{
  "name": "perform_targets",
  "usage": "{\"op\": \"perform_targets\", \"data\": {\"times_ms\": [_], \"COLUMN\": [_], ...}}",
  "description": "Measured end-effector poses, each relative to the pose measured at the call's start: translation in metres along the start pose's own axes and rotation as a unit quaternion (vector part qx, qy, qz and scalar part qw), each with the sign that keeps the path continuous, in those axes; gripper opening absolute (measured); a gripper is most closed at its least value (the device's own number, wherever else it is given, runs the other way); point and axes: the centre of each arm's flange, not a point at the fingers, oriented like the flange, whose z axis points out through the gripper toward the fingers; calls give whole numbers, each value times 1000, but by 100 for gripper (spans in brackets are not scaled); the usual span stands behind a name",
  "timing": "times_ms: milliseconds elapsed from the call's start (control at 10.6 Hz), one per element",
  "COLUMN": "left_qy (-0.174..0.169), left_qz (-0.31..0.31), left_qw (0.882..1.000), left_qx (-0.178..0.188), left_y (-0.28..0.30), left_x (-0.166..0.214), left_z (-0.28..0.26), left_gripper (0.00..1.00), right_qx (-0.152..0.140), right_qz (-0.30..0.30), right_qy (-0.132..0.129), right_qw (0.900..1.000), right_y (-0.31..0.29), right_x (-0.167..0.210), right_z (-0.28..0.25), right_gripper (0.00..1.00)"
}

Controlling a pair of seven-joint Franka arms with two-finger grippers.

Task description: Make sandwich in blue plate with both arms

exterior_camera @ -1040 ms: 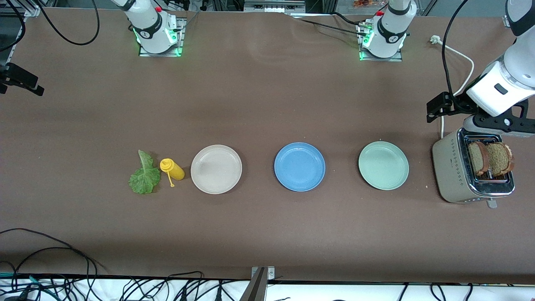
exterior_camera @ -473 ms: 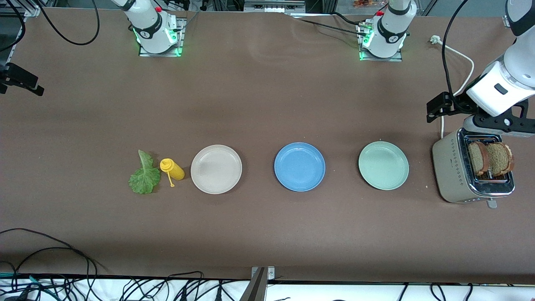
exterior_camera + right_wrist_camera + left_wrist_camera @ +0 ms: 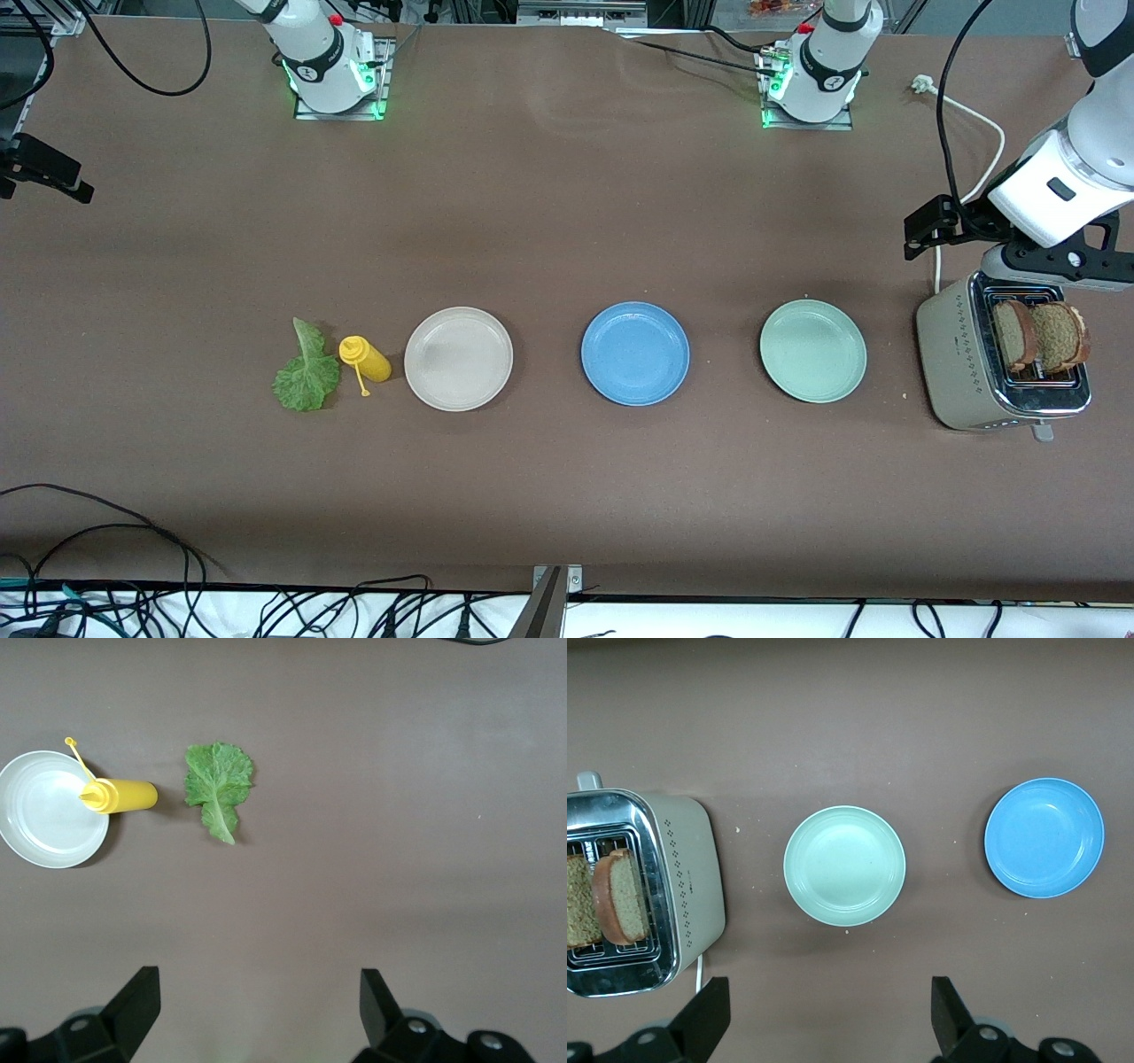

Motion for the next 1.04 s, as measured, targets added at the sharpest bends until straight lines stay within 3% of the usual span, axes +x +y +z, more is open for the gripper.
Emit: {"op": "perform_targets", "data": {"times_ms": [1040], "left_qy": [0], "left_qz": [0], "left_qw": [1000], "left_qx": [0], "left_y": [0], "left_x": [0], "left_z": [0], "left_gripper": [100], "right_qx": [0], "right_qz": [5], "right_qy": [0], "right_qw": [1000], "right_y": [6], "right_x": [0], "right_z": [0], "right_gripper": [100]}}
